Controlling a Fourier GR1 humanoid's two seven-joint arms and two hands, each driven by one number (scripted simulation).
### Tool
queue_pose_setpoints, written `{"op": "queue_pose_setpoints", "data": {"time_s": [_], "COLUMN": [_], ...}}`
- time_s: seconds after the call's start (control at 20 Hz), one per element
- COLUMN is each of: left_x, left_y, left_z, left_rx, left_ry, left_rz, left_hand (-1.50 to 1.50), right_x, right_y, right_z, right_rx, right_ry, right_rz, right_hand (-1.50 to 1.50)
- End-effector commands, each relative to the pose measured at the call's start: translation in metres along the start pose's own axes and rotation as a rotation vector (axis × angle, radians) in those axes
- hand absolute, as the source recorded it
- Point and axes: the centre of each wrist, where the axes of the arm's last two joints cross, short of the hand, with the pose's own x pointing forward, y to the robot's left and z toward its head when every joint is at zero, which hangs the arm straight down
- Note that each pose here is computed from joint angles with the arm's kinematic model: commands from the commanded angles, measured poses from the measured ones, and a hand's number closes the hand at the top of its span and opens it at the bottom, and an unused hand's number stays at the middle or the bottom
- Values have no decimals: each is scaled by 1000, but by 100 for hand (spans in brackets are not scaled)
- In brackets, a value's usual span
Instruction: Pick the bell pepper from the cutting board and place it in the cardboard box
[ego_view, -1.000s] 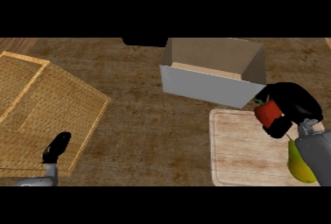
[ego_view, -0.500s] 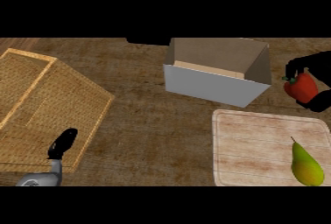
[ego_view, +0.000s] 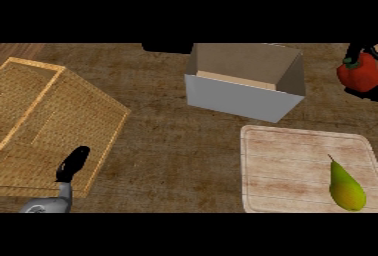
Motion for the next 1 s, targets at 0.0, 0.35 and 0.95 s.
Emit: {"op": "queue_pose_setpoints", "data": {"time_s": [0.0,0.35,0.95], "left_x": [-2,-6,-11], "left_y": [0,3,10], "left_z": [-5,2,7], "left_rx": [14,10,30], "left_ry": [19,50,63], "left_rz": [7,4,21], "left_hand": [0,0,0], "right_x": [0,8,79], "right_y": [-17,-7,55], "right_z": [-20,-61,-181], "right_rx": [-15,24,188], "right_ry": [-186,-236,-213], "right_rz": [-141,-232,-179], "right_hand": [150,150,150]}}
